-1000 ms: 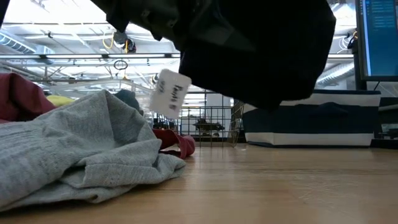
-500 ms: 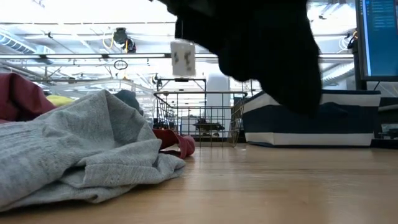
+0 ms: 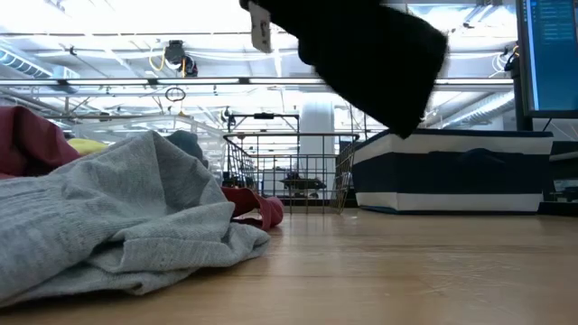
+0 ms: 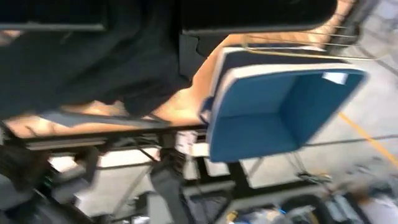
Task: Pick & Place Cloths
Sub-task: Put the black boxer into the wire basket
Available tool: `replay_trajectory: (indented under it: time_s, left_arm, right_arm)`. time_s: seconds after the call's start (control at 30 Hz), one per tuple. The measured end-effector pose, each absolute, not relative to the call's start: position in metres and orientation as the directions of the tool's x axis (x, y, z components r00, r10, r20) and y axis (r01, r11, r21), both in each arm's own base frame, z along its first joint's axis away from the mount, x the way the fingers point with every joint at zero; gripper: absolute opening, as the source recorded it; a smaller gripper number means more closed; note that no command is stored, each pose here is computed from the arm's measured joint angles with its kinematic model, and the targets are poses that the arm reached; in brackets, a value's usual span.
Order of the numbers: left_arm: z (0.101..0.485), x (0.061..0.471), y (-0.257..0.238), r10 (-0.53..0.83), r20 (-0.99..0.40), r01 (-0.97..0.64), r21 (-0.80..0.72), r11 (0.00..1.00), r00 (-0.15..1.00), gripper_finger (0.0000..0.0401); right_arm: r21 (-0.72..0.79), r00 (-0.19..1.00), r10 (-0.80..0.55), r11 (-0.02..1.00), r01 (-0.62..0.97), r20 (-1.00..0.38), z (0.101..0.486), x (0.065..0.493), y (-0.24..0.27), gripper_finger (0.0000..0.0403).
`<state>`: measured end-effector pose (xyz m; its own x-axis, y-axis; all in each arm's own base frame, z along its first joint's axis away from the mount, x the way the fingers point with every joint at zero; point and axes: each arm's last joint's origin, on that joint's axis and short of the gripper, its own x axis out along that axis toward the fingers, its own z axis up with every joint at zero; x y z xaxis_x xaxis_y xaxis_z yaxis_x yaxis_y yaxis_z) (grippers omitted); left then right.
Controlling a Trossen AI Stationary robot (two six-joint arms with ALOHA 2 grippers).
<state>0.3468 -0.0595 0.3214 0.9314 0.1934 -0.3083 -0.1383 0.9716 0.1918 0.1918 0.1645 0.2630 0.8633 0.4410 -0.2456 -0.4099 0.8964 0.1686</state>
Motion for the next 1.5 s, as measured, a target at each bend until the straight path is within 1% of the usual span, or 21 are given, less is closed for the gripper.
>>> replay_trajectory:
  time_s: [0.13,0.3,0.83,1.1,1.3,1.5]
  left_arm:
    - [0.325,0.348,-0.056,0.257,-0.263,-0.198,0.231,0.953,0.930,0.0001]
    - [0.331,0.351,-0.047,0.281,-0.211,-0.230,0.235,0.944,0.936,0.0000]
    - [0.343,0.356,0.007,0.418,-0.092,-0.381,0.272,0.884,0.904,0.0000]
    - [0.347,0.354,0.039,0.502,-0.050,-0.469,0.283,0.836,0.864,0.0000]
    - [0.348,0.350,0.065,0.612,-0.044,-0.571,0.313,0.759,0.789,0.0000]
    - [0.346,0.344,0.090,0.674,-0.056,-0.626,0.320,0.711,0.736,0.0000]
  right_arm:
    - [0.175,0.858,0.439,0.897,-0.405,-0.265,0.261,0.191,0.164,0.0114]
    - [0.170,0.856,0.436,0.899,-0.403,-0.277,0.260,0.191,0.164,0.0114]
    - [0.178,0.844,0.428,0.904,-0.390,-0.325,0.255,0.189,0.164,0.0114]
    - [0.173,0.842,0.425,0.905,-0.389,-0.332,0.254,0.189,0.163,0.0114]
    - [0.171,0.841,0.424,0.905,-0.389,-0.335,0.254,0.189,0.163,0.0114]
    - [0.163,0.836,0.418,0.909,-0.385,-0.356,0.243,0.187,0.161,0.0114]
